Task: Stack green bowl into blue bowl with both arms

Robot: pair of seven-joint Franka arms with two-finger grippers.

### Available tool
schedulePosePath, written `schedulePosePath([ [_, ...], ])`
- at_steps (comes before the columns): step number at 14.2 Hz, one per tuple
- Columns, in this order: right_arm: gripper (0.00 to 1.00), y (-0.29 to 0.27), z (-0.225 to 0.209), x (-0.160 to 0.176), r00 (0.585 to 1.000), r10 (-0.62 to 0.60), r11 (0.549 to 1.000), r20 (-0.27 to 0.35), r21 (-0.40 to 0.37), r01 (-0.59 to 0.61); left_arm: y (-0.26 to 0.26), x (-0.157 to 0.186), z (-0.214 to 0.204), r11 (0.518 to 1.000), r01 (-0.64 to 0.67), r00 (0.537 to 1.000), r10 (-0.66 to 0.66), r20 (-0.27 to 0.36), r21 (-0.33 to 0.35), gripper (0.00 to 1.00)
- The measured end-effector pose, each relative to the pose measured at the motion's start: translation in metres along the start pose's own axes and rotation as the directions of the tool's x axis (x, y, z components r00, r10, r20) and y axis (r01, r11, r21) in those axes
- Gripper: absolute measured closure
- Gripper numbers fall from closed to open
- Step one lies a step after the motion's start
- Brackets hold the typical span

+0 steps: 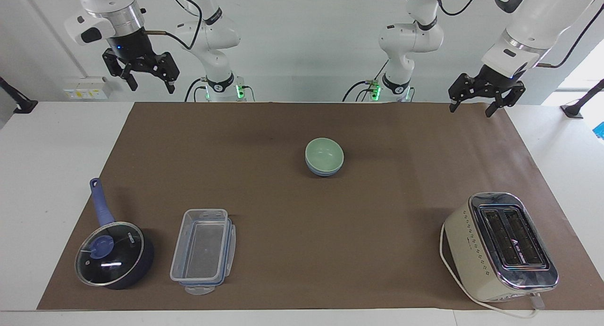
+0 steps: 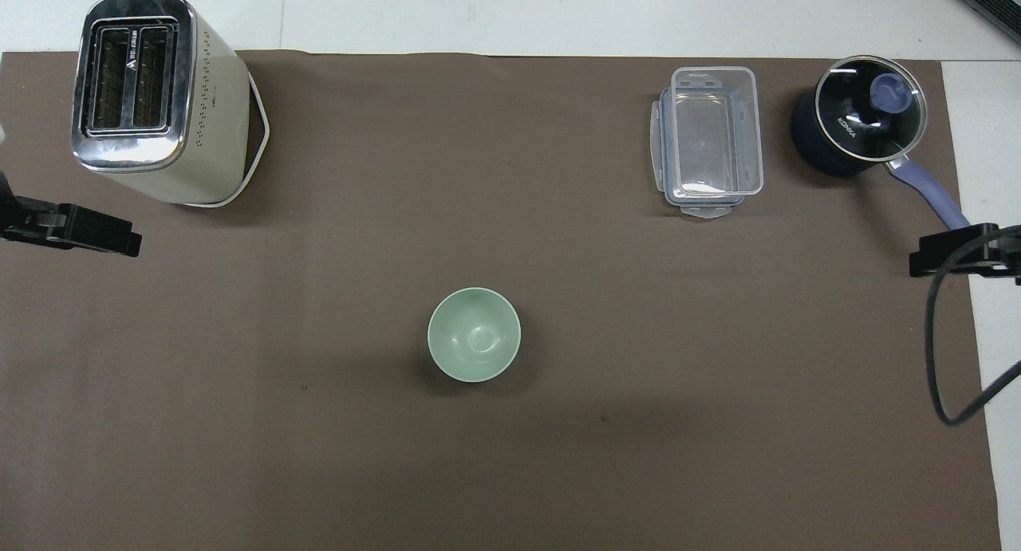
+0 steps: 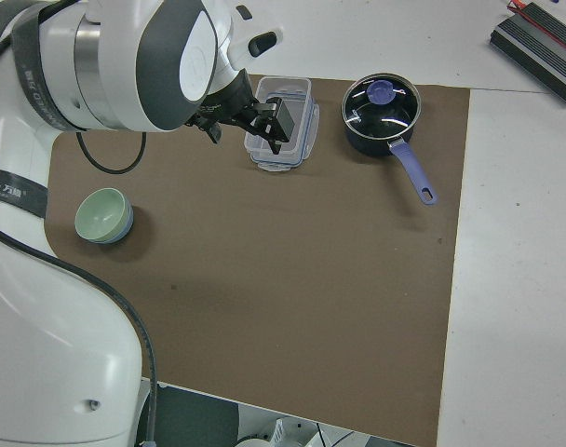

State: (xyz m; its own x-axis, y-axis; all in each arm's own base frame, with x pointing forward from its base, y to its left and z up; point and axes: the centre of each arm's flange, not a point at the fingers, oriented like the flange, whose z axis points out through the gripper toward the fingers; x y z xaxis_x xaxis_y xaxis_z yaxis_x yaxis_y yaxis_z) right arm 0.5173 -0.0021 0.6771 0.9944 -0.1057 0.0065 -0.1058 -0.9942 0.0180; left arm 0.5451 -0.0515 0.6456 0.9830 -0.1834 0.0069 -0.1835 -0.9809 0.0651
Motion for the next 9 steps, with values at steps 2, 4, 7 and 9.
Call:
schedulePosePath([
  [2, 0.0, 0.0005, -0.0009, 0.0008, 1.0, 0.001, 1.0, -0.008, 0.001, -0.001, 0.0, 0.0, 0.0, 1.0, 0.0, 1.0, 0.0, 0.0, 0.0, 0.0],
  [4, 0.0, 0.0, -0.0022, 0.0011, 1.0, 0.0, 1.0, -0.014, 0.002, 0.0, 0.0, 0.0, 0.0, 1.0, 0.0, 1.0, 0.0, 0.0, 0.0, 0.0],
  [7, 0.0, -0.0001, -0.0026, 0.0009, 1.0, 0.0, 1.0, -0.015, 0.003, 0.0, 0.0, 0.0, 0.0, 1.0, 0.0, 1.0, 0.0, 0.0, 0.0, 0.0],
  [9, 0.0, -0.0004, -0.0026, 0.0009, 1.0, -0.001, 1.0, -0.015, 0.004, 0.001, 0.0, 0.0, 0.0, 1.0, 0.0, 1.0, 0.0, 0.0, 0.0, 0.0],
])
